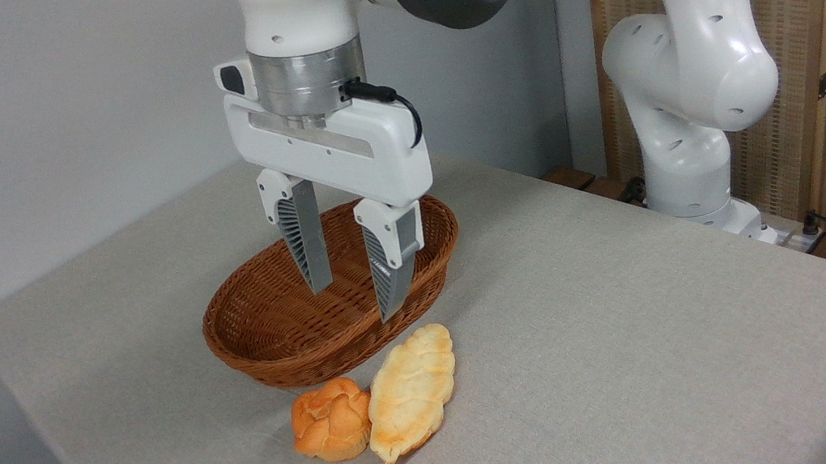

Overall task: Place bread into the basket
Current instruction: 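Move the open gripper from the basket down over the golden bread roll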

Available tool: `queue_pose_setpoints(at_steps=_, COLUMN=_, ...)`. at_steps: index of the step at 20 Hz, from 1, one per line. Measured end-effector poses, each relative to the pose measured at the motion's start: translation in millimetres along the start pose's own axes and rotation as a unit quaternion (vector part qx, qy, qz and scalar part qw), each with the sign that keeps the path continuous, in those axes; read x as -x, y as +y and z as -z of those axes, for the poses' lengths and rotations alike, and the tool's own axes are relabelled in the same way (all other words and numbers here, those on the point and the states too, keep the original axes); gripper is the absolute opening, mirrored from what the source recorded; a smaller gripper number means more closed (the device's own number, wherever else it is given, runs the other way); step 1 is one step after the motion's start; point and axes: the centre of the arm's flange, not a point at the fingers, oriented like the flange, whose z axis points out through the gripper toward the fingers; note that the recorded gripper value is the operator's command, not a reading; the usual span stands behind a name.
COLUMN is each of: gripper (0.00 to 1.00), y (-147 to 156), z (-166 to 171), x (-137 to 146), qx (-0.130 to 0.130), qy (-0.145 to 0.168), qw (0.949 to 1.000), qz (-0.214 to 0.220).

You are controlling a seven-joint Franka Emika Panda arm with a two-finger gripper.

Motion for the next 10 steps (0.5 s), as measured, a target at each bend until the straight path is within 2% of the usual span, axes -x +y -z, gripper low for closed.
queue_pose_setpoints(at_steps=6, gripper=1.00, y=-8.6, z=-19.5, x=13.9, qx=0.009, qy=-0.013, qw=0.9997, qz=0.016)
queue_pose_setpoints(at_steps=10, gripper=1.00, y=-28.4, z=-42.5, x=30.1, qx=0.000, qy=0.003, qw=0.9991, qz=0.042)
